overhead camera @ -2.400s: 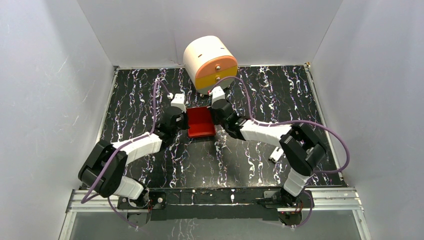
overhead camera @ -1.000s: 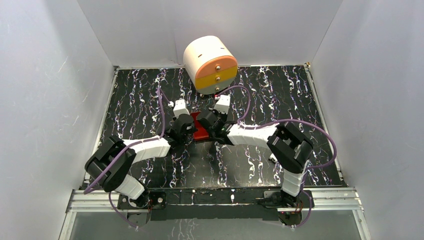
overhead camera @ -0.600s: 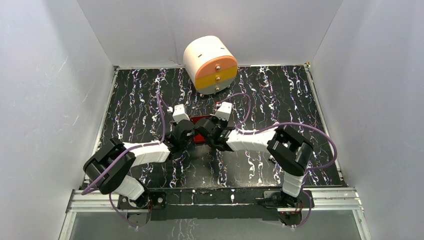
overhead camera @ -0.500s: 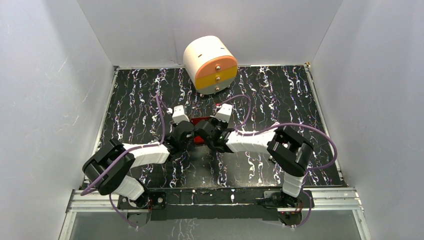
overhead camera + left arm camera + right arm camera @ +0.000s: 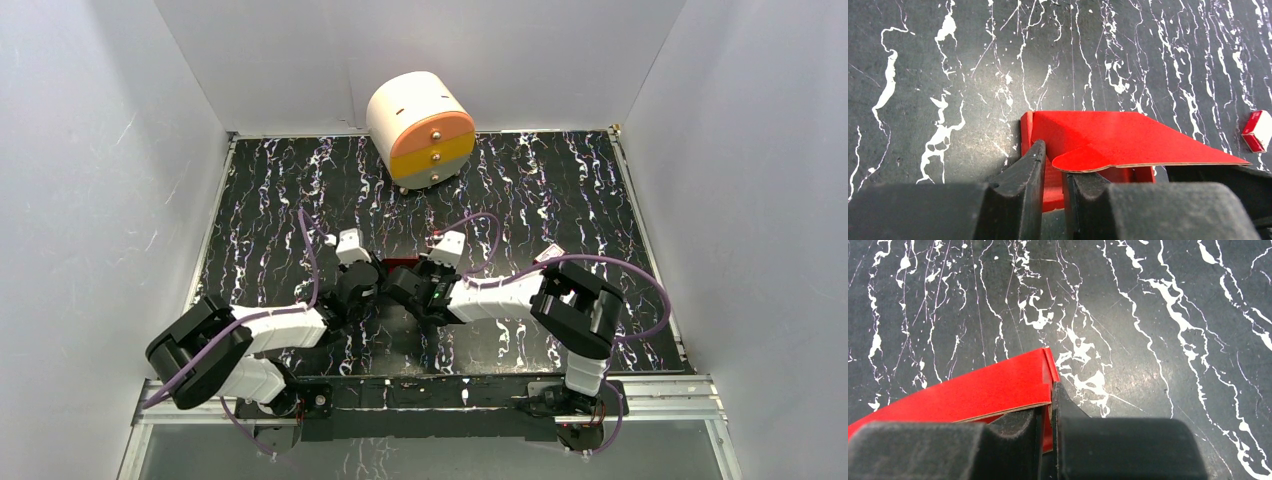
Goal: Fold the paper box
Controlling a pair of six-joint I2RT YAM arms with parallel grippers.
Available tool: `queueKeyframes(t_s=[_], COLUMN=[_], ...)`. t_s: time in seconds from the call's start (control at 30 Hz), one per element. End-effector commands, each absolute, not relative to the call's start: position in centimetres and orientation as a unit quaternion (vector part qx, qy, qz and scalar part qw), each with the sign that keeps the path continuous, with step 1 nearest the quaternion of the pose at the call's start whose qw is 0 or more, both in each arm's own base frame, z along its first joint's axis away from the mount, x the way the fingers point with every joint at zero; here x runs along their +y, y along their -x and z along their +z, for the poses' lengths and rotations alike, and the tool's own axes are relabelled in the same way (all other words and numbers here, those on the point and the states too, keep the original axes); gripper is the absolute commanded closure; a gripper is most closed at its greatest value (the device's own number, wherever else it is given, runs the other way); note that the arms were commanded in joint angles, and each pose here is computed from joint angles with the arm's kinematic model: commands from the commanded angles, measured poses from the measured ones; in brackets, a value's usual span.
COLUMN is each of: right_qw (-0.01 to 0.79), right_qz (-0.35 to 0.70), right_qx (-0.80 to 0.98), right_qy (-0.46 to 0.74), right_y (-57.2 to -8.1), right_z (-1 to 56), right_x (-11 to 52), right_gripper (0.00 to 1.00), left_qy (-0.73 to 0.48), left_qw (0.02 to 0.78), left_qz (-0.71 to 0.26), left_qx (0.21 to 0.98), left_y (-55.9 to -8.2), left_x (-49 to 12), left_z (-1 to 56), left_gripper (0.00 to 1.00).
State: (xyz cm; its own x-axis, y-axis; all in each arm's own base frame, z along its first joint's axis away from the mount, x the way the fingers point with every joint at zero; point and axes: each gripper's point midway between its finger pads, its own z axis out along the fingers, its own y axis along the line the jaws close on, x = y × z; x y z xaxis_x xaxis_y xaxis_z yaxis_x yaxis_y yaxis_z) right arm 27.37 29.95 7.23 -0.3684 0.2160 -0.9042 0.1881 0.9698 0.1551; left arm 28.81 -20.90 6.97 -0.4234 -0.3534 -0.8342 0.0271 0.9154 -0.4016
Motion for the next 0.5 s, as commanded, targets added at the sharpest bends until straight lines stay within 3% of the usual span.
queueKeyframes(t_s=[0.0, 0.47], right_qw=[0.529, 0.544], right_qz=[-0.020, -0.023], right_qx=[0.841, 0.834], right_qy=[-0.113, -0.087], right_y=[-25.9, -26.3], right_z=[4.5, 5.6], right_x=[28.0, 29.1], right_gripper=[0.84, 0.84], left_qy=[0.131, 0.119], left_qw=[0.549, 0.551], left_qz=[-0.207, -0.255], left_qx=[0.799, 0.786], left_y=[-28.7, -29.0], left_x=[-20.5, -22.9], left_z=[8.6, 11.0], left_gripper=[0.85, 0.84])
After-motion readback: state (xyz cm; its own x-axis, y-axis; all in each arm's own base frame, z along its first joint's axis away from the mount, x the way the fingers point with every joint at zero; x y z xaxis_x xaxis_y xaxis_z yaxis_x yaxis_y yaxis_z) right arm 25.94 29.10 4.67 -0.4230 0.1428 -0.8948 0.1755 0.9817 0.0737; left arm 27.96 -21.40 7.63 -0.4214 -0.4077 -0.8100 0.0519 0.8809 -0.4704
